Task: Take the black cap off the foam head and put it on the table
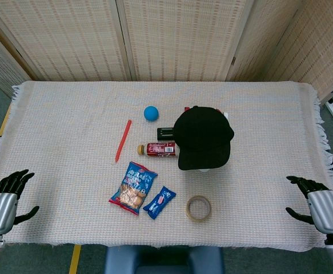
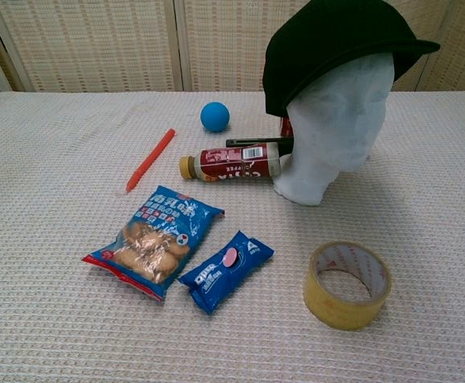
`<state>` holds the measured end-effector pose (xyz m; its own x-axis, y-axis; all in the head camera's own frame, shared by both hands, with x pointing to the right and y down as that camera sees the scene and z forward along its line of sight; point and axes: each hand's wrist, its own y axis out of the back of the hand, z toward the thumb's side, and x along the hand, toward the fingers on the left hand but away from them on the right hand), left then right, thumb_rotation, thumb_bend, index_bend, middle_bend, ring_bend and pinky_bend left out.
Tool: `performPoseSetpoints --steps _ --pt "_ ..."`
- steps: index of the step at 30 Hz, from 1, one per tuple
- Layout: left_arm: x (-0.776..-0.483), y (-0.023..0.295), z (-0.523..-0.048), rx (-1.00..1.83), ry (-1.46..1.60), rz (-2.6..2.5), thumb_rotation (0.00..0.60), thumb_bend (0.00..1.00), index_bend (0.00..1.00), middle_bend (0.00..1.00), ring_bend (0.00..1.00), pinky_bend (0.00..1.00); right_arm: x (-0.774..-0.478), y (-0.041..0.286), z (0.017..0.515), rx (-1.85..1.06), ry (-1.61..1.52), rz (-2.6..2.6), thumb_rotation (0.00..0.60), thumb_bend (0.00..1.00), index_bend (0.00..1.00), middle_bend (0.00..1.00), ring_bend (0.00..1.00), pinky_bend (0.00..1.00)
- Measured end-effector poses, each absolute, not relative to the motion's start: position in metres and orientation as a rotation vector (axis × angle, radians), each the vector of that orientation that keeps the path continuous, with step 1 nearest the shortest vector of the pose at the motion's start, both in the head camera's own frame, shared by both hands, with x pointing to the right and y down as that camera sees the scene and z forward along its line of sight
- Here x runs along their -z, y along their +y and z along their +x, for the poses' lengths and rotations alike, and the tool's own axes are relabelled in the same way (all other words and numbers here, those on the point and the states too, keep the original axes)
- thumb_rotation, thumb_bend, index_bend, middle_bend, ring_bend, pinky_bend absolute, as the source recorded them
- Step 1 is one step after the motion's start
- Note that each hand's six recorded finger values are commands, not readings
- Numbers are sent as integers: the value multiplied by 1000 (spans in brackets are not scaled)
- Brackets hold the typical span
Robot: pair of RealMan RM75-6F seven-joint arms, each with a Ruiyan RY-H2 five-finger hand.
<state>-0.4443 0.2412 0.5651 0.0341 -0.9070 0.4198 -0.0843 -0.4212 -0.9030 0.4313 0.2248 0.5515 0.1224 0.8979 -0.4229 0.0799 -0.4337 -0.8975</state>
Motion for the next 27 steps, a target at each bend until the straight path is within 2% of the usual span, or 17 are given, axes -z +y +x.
performPoseSetpoints --steps 14,20,24,27 --pt "-567 243 -444 1478 1016 -1608 600 217 196 165 135 200 -555 226 430 -1410 -954 -1681 600 25 239 335 389 499" --pt "-567 243 -442 1479 1008 -1608 600 217 196 164 136 200 -557 216 417 -1359 -931 -1701 600 25 228 331 403 529" --pt "-566 242 -442 1480 1011 -1604 600 216 196 165 135 200 -559 204 399 -1301 -898 -1728 600 26 220 330 467 589" --pt "-566 241 -443 1483 1009 -1601 600 217 196 165 135 201 -559 192 382 -1237 -876 -1740 600 26 218 330 590 696"
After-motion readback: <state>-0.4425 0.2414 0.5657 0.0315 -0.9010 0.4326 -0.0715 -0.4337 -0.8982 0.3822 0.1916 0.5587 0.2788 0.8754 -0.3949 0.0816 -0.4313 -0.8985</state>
